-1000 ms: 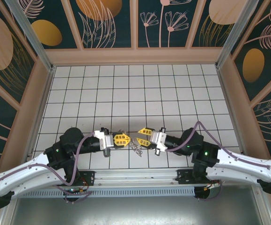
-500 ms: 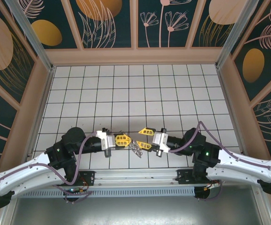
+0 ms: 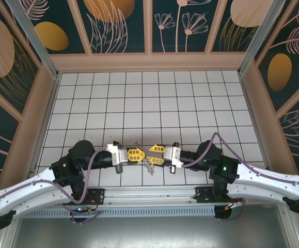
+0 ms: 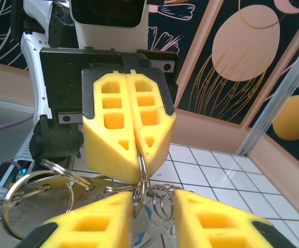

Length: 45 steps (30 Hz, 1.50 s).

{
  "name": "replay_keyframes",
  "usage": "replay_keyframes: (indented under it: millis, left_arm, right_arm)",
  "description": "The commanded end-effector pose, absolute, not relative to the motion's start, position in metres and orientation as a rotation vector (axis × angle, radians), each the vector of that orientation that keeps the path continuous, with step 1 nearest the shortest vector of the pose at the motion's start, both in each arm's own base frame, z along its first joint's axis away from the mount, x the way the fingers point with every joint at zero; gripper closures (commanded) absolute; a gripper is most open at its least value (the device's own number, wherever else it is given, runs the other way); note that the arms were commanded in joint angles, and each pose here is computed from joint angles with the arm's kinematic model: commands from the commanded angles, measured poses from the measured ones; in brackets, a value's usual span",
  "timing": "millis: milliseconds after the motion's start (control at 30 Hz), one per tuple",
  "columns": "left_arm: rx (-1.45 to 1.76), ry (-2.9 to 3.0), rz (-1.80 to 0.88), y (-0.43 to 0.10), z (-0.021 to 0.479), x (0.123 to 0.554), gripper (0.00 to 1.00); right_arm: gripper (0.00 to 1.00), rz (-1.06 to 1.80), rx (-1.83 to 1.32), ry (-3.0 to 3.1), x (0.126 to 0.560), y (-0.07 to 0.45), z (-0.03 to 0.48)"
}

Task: Put the keys on the keyring

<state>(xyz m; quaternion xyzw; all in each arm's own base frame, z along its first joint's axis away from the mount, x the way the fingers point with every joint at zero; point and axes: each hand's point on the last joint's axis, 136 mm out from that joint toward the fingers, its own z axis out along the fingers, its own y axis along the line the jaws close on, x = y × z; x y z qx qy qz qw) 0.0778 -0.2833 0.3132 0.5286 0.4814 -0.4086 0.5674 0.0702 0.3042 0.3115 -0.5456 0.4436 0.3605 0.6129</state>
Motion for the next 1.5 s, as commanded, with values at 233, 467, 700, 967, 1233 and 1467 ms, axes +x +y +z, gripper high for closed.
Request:
replay_keyframes:
  millis: [233, 467, 700, 967, 1233, 1467]
  left_arm:
    - [1.221, 1.052, -0.973, -0.281, 0.337, 0.073, 1.0]
    - [1.209, 1.036, -0.972, -0.28, 0.339, 0.072, 1.0]
    - [1.19, 1.024, -0.963, -0.277, 0.344, 0.073, 1.0]
    - [1.179, 1.026, -0.954, -0.278, 0.343, 0.076, 1.0]
    - [1.175, 1.029, -0.953, -0.277, 0.342, 0.076, 1.0]
    - [1.202, 1.025, -0.975, -0.28, 0.34, 0.072, 1.0]
  right_arm:
    - [0.94, 0.827, -1.233, 1.032, 0.076, 0.307, 0.314]
    - [1.0, 0.794, -1.258, 1.066, 0.081, 0.312, 0.304]
    - [1.0, 0.744, -1.303, 1.112, 0.088, 0.318, 0.285]
    - [1.0, 0.75, -1.306, 1.064, 0.084, 0.319, 0.287]
    - [0.78, 0.792, -1.239, 1.013, 0.078, 0.306, 0.308]
    - [0.73, 0.81, -1.199, 0.984, 0.077, 0.302, 0.317]
